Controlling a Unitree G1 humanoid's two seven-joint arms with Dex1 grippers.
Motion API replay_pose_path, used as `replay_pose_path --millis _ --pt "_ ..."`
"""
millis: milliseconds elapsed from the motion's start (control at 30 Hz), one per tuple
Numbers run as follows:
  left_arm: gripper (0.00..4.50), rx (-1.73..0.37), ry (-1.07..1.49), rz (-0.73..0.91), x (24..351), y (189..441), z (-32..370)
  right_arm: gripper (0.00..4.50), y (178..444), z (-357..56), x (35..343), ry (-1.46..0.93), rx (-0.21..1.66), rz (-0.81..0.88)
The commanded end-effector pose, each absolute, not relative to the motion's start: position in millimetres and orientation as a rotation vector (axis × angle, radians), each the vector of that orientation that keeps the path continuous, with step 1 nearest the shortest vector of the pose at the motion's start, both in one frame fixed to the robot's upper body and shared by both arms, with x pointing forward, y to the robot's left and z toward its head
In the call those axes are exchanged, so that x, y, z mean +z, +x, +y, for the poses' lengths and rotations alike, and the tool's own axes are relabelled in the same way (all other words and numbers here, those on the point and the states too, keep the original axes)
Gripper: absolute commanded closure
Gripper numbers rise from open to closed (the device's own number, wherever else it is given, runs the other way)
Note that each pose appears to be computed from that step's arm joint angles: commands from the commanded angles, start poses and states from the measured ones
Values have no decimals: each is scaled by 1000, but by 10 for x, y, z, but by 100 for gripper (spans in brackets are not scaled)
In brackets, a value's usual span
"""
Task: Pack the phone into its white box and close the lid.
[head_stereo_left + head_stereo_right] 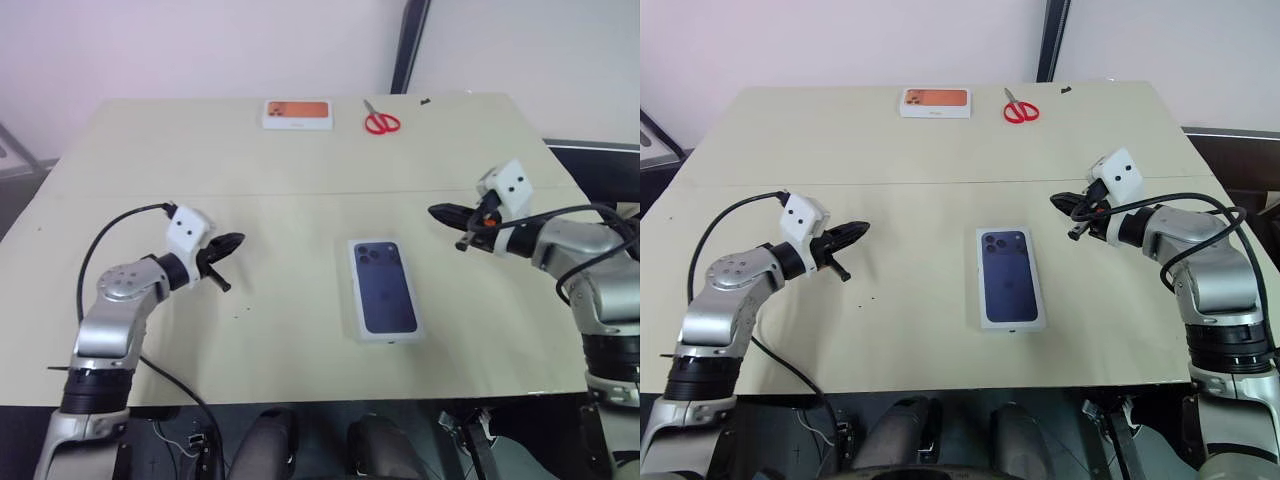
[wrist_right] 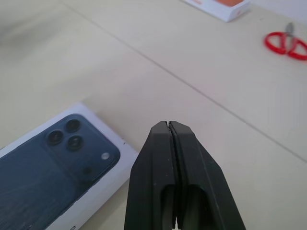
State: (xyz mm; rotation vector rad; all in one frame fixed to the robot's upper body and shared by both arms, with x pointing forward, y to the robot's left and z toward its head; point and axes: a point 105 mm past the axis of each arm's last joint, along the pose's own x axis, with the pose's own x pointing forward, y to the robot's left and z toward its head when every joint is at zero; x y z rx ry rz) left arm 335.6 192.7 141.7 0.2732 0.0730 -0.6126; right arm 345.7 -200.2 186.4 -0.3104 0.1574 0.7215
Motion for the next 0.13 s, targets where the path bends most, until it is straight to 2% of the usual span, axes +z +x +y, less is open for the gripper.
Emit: replay_pose_path --millis 33,133 --pt "450 -581 272 14 1561 3318 1948 447 3424 -1924 1918 -310 781 123" --pt "450 -562 263 -2 1579 3314 1960 447 3395 -1871 1878 -299 821 135"
